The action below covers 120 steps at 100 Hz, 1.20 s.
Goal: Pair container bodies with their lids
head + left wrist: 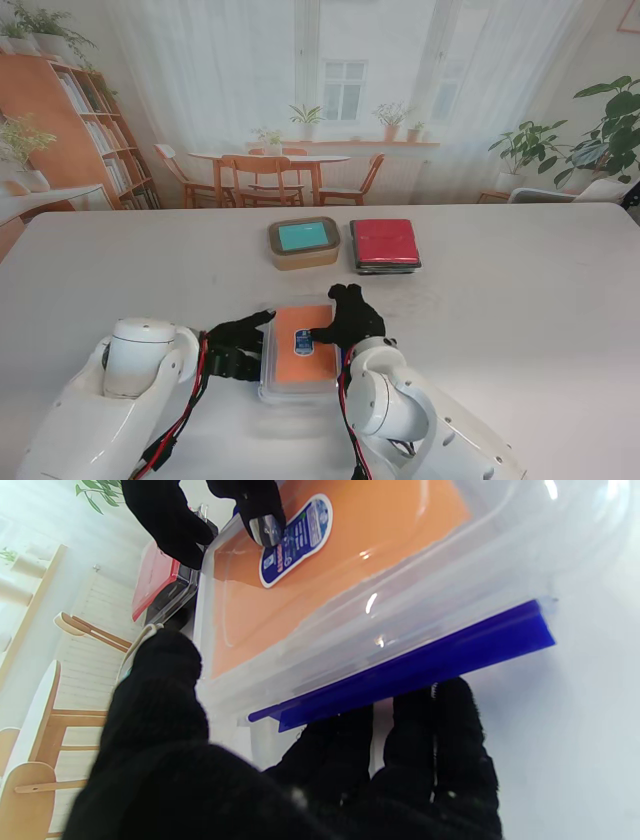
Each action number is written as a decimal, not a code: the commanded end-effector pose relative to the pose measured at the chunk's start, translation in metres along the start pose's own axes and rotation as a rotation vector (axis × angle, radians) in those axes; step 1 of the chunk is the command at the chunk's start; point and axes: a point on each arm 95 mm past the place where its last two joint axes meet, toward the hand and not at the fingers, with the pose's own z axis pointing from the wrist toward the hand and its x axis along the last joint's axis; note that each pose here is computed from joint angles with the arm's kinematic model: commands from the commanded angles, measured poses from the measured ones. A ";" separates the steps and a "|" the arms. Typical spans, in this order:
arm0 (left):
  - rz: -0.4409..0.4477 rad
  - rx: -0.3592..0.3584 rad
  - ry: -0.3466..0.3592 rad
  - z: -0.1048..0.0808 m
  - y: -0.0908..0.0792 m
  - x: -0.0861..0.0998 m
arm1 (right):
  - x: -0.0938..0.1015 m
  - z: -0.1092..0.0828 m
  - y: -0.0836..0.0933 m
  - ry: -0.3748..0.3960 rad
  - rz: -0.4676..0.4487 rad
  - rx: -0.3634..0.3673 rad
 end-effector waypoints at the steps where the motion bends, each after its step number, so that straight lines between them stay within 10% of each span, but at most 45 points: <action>1: -0.021 0.013 -0.080 0.007 -0.004 -0.023 | -0.005 0.000 -0.010 -0.014 -0.001 0.038; 120: -0.041 -0.013 -0.128 -0.006 0.003 -0.030 | -0.004 0.004 -0.010 -0.007 0.014 0.054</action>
